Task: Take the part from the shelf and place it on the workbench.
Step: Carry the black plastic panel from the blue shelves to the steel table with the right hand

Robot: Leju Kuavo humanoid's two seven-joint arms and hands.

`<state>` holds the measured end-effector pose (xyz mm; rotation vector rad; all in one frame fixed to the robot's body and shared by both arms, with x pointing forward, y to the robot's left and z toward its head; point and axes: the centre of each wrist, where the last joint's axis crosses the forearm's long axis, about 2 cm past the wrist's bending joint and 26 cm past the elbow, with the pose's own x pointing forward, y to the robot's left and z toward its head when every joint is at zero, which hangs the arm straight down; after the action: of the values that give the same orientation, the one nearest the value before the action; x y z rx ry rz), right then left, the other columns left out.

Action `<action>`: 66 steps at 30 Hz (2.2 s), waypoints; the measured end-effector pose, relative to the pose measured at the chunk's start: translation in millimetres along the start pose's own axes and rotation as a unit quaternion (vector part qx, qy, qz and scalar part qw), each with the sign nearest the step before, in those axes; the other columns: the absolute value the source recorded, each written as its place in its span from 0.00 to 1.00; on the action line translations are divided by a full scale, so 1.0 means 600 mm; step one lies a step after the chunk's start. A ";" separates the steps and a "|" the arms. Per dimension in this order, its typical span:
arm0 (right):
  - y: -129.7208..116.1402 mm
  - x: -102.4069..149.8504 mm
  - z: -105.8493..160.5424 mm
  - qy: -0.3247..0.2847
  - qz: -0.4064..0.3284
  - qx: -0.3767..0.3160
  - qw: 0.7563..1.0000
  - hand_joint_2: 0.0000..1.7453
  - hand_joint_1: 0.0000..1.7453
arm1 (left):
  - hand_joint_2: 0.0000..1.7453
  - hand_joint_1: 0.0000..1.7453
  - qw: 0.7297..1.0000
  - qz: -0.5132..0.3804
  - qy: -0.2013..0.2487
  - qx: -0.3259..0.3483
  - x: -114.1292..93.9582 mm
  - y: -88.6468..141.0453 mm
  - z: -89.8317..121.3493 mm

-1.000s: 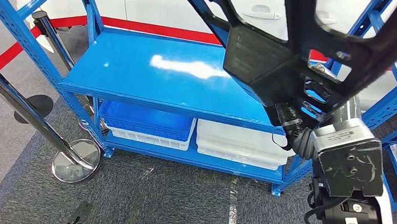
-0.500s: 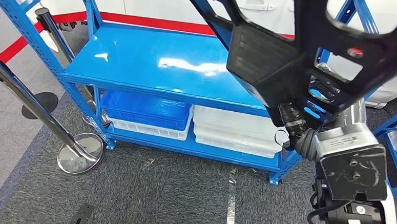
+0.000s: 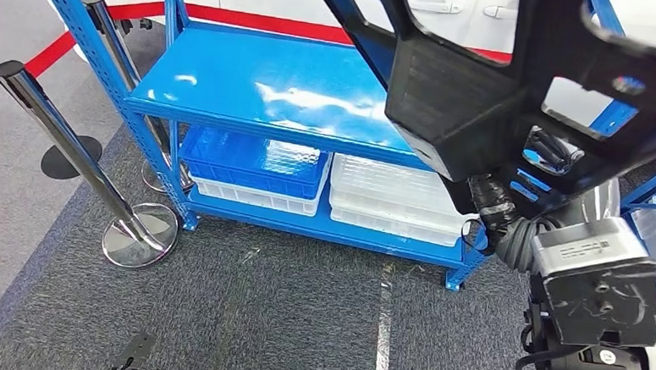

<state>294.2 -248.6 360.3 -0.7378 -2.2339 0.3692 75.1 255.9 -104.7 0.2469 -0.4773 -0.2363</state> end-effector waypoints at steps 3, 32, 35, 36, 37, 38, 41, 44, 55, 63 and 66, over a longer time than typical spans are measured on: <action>-0.002 0.002 -0.003 -0.004 0.001 -0.002 1.000 1.00 1.00 | 1.00 0.00 1.000 -0.001 -0.001 0.000 0.000 0.000 0.000; -0.008 0.005 -0.003 -0.010 -0.001 0.000 1.000 1.00 1.00 | 1.00 0.00 1.000 0.008 -0.024 0.010 -0.003 -0.003 0.002; -0.014 0.002 0.006 -0.012 0.010 -0.003 1.000 1.00 1.00 | 1.00 0.00 0.999 0.008 -0.039 0.016 -0.001 -0.002 0.001; -0.018 0.000 0.012 -0.012 0.013 -0.003 1.000 1.00 1.00 | 1.00 0.00 0.999 0.007 -0.041 0.018 -0.003 -0.001 0.002; -0.025 -0.002 0.018 -0.010 0.016 -0.004 1.000 1.00 1.00 | 1.00 0.00 0.999 0.006 -0.042 0.019 -0.005 -0.002 0.002; -0.031 -0.004 0.023 -0.009 0.018 -0.006 1.000 1.00 1.00 | 1.00 0.00 0.999 0.005 -0.042 0.020 -0.007 -0.002 0.003; -0.051 -0.007 0.031 -0.010 0.025 -0.014 1.000 1.00 1.00 | 1.00 0.00 0.999 0.004 -0.044 0.024 -0.007 0.001 0.002; -0.060 -0.009 0.040 -0.012 0.034 -0.013 0.999 1.00 1.00 | 1.00 0.00 0.999 0.003 -0.043 0.026 -0.008 0.003 0.002; -0.141 -0.033 0.106 0.028 0.063 -0.046 0.997 1.00 1.00 | 1.00 0.00 0.999 0.022 -0.004 0.045 -0.013 0.003 0.003; -0.184 -0.065 0.137 0.082 0.097 -0.062 0.990 1.00 1.00 | 1.00 0.00 0.999 0.023 -0.006 0.044 -0.008 0.000 0.004; -0.195 -0.071 0.140 0.091 0.106 -0.067 0.988 1.00 1.00 | 1.00 0.00 0.998 0.025 -0.016 0.046 -0.007 -0.002 0.004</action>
<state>210.4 -370.4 333.4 -1.0421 -2.0292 0.2444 70.1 255.5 -104.9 0.3216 -0.5255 -0.1689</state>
